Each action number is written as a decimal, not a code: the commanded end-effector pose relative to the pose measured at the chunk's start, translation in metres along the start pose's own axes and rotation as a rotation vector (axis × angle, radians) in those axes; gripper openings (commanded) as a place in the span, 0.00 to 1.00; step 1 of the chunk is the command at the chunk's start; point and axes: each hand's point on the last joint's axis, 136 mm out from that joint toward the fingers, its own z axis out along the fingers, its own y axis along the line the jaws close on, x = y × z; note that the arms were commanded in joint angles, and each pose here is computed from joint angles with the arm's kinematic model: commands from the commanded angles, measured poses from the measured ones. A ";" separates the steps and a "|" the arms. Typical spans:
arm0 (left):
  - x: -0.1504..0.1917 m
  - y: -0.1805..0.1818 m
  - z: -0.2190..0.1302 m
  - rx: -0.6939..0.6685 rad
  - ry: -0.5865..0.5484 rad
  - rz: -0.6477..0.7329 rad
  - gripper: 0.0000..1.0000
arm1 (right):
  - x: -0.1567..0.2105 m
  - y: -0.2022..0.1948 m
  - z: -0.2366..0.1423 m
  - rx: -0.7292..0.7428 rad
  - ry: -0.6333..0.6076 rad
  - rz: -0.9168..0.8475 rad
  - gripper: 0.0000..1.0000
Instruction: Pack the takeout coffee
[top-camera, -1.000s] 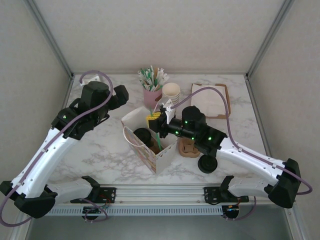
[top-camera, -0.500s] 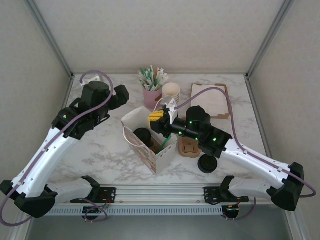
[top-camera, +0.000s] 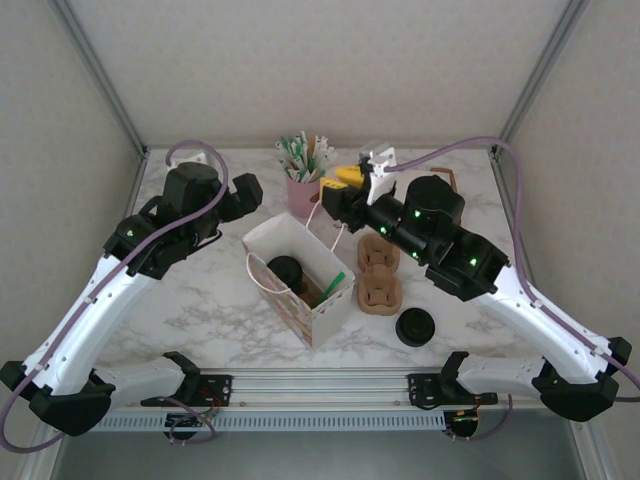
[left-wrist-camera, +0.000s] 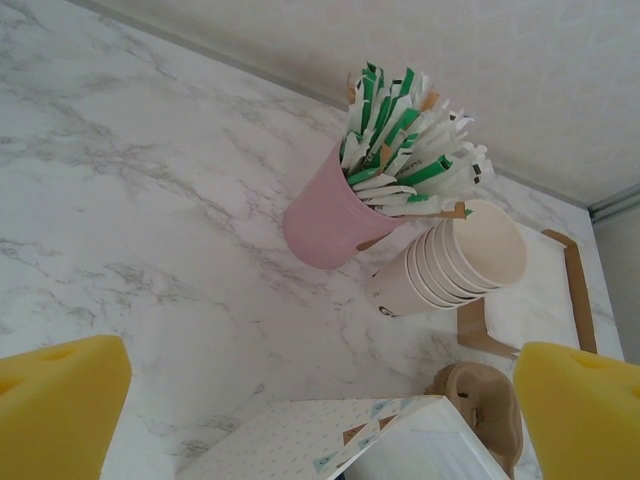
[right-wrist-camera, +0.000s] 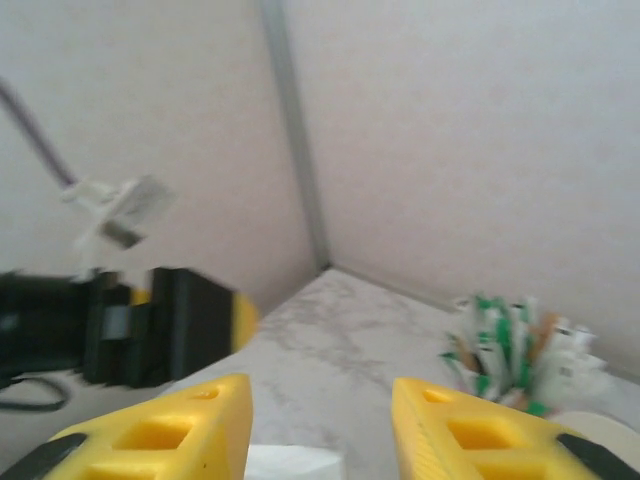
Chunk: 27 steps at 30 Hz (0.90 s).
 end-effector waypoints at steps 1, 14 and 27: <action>-0.002 -0.003 -0.003 0.017 0.006 0.028 0.98 | 0.003 -0.064 0.000 0.278 0.034 0.006 0.45; 0.005 -0.003 0.000 0.015 0.040 0.066 0.98 | 0.187 -0.257 -0.067 0.834 0.285 0.959 0.58; 0.010 -0.003 0.000 0.025 0.060 0.065 0.98 | 0.283 -0.295 -0.078 0.968 0.285 1.231 0.57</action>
